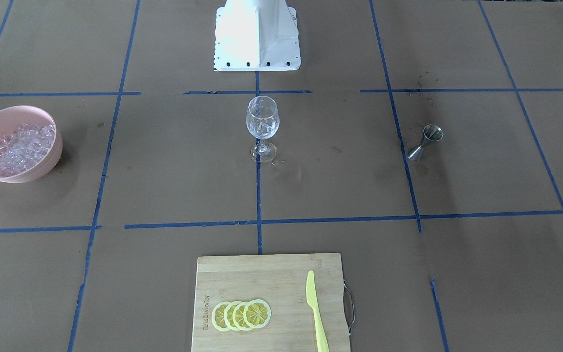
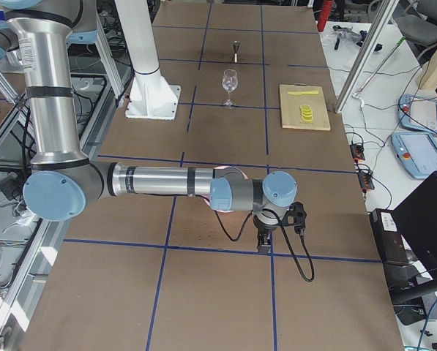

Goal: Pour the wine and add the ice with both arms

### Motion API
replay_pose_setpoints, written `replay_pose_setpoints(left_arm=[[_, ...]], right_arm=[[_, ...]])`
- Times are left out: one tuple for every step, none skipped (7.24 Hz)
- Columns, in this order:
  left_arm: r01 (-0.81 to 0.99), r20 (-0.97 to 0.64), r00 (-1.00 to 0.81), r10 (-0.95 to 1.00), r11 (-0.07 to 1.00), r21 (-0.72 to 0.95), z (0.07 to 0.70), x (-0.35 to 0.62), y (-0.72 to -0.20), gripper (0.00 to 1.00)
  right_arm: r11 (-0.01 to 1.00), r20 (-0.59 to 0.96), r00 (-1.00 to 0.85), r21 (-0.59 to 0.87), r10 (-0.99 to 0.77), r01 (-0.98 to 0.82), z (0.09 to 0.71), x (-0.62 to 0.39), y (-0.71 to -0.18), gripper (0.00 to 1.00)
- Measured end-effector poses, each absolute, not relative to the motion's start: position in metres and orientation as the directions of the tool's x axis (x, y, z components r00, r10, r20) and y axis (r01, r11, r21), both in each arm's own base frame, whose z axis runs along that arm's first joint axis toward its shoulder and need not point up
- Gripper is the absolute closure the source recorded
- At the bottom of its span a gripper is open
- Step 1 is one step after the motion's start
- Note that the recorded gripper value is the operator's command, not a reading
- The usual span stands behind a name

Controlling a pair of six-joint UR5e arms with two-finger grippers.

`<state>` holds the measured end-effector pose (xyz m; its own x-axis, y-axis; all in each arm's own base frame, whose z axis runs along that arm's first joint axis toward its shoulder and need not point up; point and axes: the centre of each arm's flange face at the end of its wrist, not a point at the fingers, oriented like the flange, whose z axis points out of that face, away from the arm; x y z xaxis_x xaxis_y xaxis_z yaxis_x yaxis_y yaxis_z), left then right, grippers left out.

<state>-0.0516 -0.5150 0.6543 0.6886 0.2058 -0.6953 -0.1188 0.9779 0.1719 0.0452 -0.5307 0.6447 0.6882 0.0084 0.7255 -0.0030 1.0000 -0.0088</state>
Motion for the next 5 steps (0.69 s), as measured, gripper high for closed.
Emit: replay_pose_setpoints(left_arm=[[-0.118,-0.696,0.689,0.204,0.978,0.171,0.6544,-0.0516,-0.515,0.0],[-0.107,-0.699,0.69,0.188,0.981,0.159,0.6546,-0.0516,-0.5149,0.0],[-0.087,-0.703,0.693,0.16,0.987,0.138,0.6548,-0.0516,-0.515,0.0],[-0.071,-0.707,0.694,0.136,0.99,0.121,0.655,-0.0515,-0.5151,0.0],[-0.062,-0.709,0.695,0.121,0.992,0.108,0.6559,-0.0511,-0.515,0.0]], right_arm=[[1.0,0.726,0.687,-0.011,0.015,-0.011,0.6431,0.0477,-0.5312,0.0],[1.0,0.726,0.687,-0.013,0.02,-0.015,0.6423,0.0489,-0.5319,0.0],[1.0,0.726,0.688,-0.014,0.023,-0.018,0.6417,0.0492,-0.5324,0.0],[1.0,0.725,0.688,-0.02,0.031,-0.024,0.6418,0.0496,-0.5326,0.0],[0.999,0.724,0.688,-0.027,0.041,-0.031,0.6421,0.0496,-0.5327,0.0]])
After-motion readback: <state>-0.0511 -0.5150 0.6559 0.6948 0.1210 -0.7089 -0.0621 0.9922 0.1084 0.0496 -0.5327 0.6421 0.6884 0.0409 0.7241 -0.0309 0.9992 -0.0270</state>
